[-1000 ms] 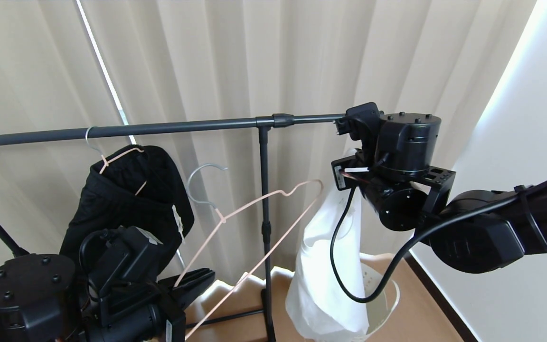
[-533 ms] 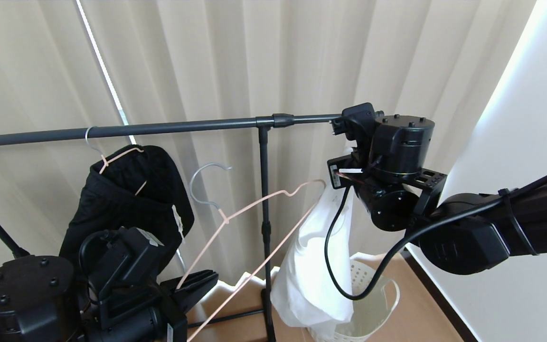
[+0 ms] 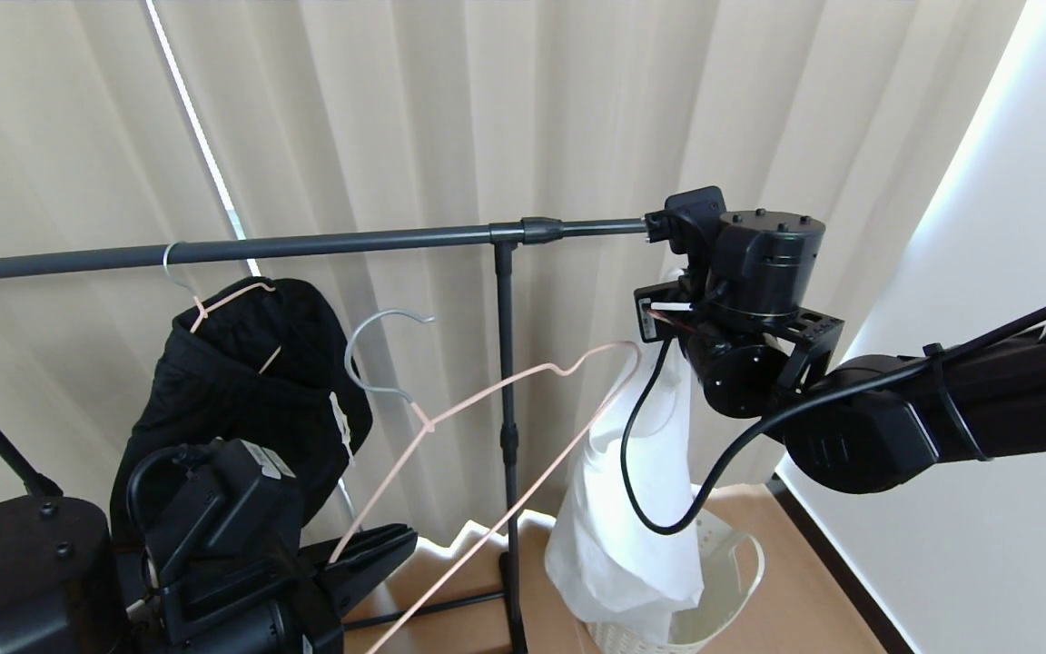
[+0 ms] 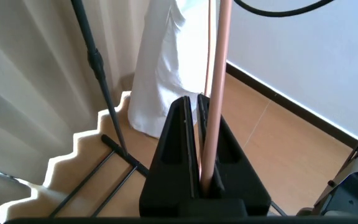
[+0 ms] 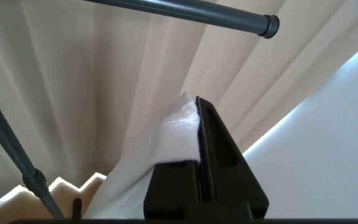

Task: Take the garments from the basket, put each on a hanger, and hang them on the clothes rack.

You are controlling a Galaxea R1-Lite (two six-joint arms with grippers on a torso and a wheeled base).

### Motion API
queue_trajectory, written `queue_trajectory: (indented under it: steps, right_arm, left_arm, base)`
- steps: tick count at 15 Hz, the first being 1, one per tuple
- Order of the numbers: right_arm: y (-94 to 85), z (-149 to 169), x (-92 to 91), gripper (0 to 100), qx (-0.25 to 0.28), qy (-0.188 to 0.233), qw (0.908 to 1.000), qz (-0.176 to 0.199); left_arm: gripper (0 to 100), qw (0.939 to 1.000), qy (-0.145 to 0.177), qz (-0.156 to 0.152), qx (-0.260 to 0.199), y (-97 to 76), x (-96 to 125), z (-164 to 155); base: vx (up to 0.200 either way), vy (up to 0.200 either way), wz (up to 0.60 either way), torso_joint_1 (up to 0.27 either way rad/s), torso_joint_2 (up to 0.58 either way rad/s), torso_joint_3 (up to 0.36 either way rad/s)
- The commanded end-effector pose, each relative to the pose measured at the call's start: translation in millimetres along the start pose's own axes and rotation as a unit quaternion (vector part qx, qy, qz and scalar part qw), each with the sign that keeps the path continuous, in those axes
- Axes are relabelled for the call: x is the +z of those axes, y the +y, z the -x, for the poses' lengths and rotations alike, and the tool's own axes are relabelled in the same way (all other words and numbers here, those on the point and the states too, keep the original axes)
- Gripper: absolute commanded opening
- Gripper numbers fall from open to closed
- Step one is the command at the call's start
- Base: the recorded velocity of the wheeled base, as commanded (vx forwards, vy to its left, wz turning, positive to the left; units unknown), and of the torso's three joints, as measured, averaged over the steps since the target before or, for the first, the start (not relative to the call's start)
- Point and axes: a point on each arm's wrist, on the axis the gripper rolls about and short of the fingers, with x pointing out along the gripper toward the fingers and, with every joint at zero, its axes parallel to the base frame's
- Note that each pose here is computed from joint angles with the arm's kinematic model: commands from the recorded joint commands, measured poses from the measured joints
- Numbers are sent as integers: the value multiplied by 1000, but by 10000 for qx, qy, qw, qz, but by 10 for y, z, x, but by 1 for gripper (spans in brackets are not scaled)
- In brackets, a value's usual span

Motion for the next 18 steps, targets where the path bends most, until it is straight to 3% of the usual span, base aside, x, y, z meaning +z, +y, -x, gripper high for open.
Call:
queue_trajectory:
  steps: [1, 5, 10, 13, 18]
  right_arm:
    - [39, 51, -14, 0, 68, 11, 10000, 26]
    - [98, 116, -15, 0, 83, 8, 10000, 29]
    - [110, 121, -18, 0, 106, 9, 9999, 35]
    - [117, 117, -33, 0, 109, 26, 9999, 51]
    - [243, 241, -64, 0, 268, -86, 9996, 23]
  left_arm:
    - [0, 9999, 104, 84, -5, 2, -26, -53]
    - [0, 9994, 106, 305, -105, -36, -13, -83]
    - [0, 9995, 10, 296, -141, -49, 3, -78]
    - [0, 9988, 4, 439, -201, -73, 7, -81]
    - [0, 9988, 5, 444, -208, -75, 8, -88]
  base:
    - [0, 0, 0, 0, 0, 0]
    - [0, 0, 0, 0, 0, 0]
    - [0, 0, 0, 0, 0, 0]
    - [0, 0, 0, 0, 0, 0]
    - [0, 0, 0, 0, 0, 0]
